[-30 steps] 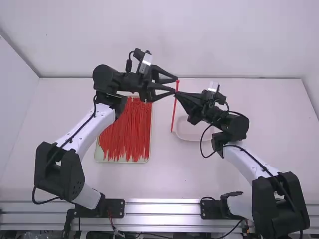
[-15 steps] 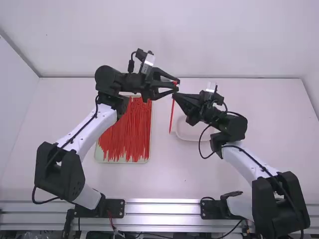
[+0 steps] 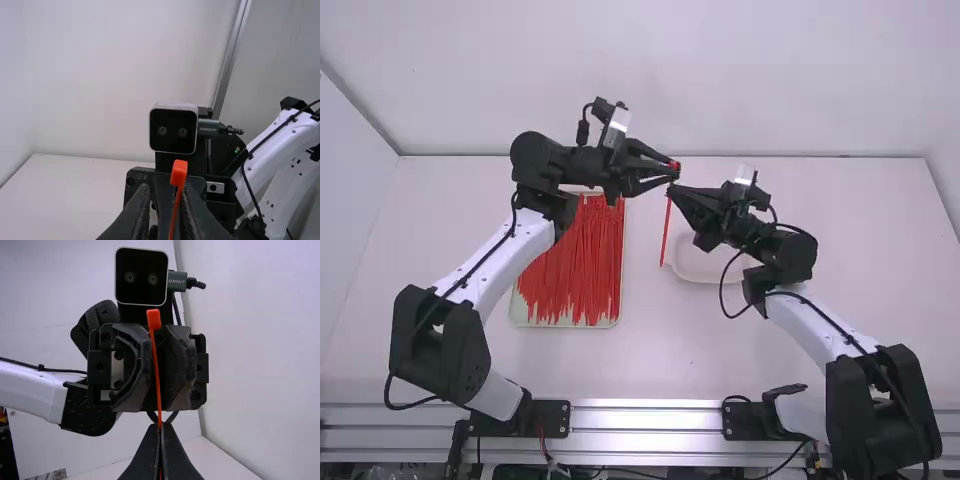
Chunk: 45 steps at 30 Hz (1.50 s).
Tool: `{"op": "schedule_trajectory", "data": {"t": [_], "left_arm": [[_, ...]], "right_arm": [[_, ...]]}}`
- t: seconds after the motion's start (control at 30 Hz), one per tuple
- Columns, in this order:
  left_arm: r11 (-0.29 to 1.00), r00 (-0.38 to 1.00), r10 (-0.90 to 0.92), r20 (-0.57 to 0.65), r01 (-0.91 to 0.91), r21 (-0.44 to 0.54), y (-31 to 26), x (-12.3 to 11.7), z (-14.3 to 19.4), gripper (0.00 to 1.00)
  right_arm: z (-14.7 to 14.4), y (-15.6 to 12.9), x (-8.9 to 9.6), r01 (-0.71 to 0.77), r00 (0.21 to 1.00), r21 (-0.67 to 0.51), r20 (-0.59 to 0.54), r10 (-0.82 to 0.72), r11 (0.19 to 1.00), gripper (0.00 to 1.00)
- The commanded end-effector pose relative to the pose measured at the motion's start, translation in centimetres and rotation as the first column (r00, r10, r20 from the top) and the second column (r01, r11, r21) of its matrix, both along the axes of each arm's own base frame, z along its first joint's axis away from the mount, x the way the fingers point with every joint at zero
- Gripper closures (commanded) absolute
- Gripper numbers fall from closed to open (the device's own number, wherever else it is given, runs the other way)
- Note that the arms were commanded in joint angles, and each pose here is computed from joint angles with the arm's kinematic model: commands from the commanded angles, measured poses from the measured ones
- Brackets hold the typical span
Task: Fasten the cable tie
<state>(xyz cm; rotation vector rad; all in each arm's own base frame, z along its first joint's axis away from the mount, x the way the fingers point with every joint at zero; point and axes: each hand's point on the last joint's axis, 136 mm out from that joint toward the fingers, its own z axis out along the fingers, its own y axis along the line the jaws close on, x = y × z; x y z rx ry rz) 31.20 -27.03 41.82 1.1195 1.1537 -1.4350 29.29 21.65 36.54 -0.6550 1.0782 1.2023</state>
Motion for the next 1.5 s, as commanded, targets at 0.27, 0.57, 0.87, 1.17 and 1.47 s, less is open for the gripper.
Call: {"op": "schedule_trajectory", "data": {"t": [0.27,0.57,0.87,1.17,1.47], "left_arm": [[1.0,1.0,0.001,0.027,0.0,-0.016,-0.2,-0.2,1.1,0.98],[0.999,0.999,0.021,-0.033,-0.022,-0.027,-0.2,0.3,1.3,0.98],[0.997,0.99,0.069,-0.121,-0.072,-0.019,1.2,1.9,1.1,0.98],[0.985,0.939,0.168,-0.301,-0.173,0.011,3.0,5.1,-0.2,0.98],[0.973,0.869,0.227,-0.441,-0.223,0.06,4.4,7.1,-0.6,0.98]], "right_arm": [[1.2,-0.2,0.1,0.005,0.999,0.013,0.031,-0.006,1.0,1.0],[1.1,-0.1,0.2,-0.004,1.0,0.019,0.001,0.004,1.0,0.62],[1.0,-1.3,1.1,0.034,0.999,0.016,-0.006,-0.034,0.999,0.0],[-0.6,-1.0,1.9,0.037,0.998,-0.032,-0.054,-0.039,0.999,0.0],[-1.3,-0.8,1.7,0.071,0.996,-0.105,0.064,-0.065,0.992,0.0]]}}
